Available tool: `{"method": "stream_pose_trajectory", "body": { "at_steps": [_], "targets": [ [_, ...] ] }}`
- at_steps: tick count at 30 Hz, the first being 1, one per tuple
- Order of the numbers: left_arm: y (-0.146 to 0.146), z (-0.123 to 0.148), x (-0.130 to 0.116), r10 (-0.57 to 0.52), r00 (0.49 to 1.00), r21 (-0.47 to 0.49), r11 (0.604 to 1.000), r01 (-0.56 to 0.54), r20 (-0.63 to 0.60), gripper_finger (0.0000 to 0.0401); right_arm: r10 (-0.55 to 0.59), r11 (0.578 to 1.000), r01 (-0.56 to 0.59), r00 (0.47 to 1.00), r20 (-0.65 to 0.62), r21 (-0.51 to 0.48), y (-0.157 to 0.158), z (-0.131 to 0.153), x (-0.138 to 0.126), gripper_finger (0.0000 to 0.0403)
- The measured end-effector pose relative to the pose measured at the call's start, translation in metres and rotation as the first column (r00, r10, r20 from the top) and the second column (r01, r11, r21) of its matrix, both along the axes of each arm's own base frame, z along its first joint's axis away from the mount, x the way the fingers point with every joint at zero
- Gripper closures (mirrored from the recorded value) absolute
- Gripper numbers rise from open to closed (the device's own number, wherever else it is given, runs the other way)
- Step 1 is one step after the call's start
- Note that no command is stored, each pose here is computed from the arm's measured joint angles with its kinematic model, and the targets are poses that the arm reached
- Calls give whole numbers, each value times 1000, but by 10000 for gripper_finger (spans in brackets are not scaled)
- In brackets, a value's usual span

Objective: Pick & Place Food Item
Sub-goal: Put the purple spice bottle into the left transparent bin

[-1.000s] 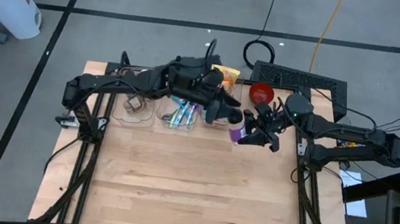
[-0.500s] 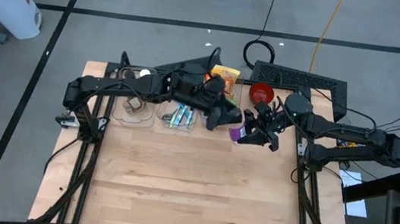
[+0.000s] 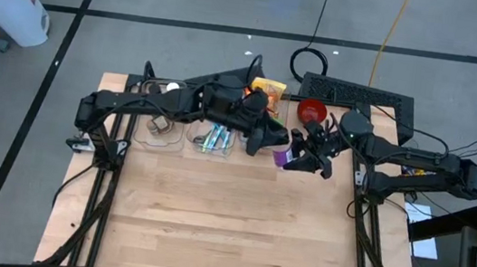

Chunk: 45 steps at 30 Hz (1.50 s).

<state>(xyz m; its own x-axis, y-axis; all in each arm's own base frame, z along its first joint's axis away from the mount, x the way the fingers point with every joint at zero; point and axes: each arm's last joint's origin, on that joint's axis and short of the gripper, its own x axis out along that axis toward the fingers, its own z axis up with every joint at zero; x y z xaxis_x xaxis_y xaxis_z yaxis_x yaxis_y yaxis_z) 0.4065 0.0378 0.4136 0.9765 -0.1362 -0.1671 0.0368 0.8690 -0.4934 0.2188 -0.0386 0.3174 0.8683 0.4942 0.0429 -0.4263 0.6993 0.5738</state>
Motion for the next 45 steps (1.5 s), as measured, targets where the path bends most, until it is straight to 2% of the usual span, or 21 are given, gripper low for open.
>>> {"method": "stream_pose_trajectory", "body": {
  "at_steps": [9,19,23,28,36,38,41,43,45],
  "targets": [
    [-1,18,-17,7,999,45,999,-8,33,194,4,999,-7,997,77,38,-8,11,-4,143],
    [-8,42,-58,106,994,92,990,-104,-16,195,-45,996,31,986,162,87,-29,26,-17,132],
    [-15,46,-73,132,989,103,987,-124,-70,195,-37,996,22,984,174,84,-29,29,-19,133],
    [-22,40,-97,194,951,94,980,-176,-240,195,-34,997,22,983,178,70,-30,28,-19,132],
    [-33,28,-136,310,806,83,946,-312,-505,195,-37,998,27,984,173,63,-30,27,-18,137],
    [-36,24,-148,347,739,80,925,-372,-577,195,-40,998,31,983,178,55,-31,27,-18,137],
    [-40,19,-167,436,610,108,860,-498,-662,195,-52,998,44,981,186,46,-31,27,-18,137],
    [-43,14,-178,499,507,154,803,-576,-703,195,-75,996,67,981,179,53,-32,26,-18,138],
    [-44,11,-188,547,427,187,745,-640,-720,195,-99,995,92,981,165,49,-32,24,-17,138]
  ]
}}
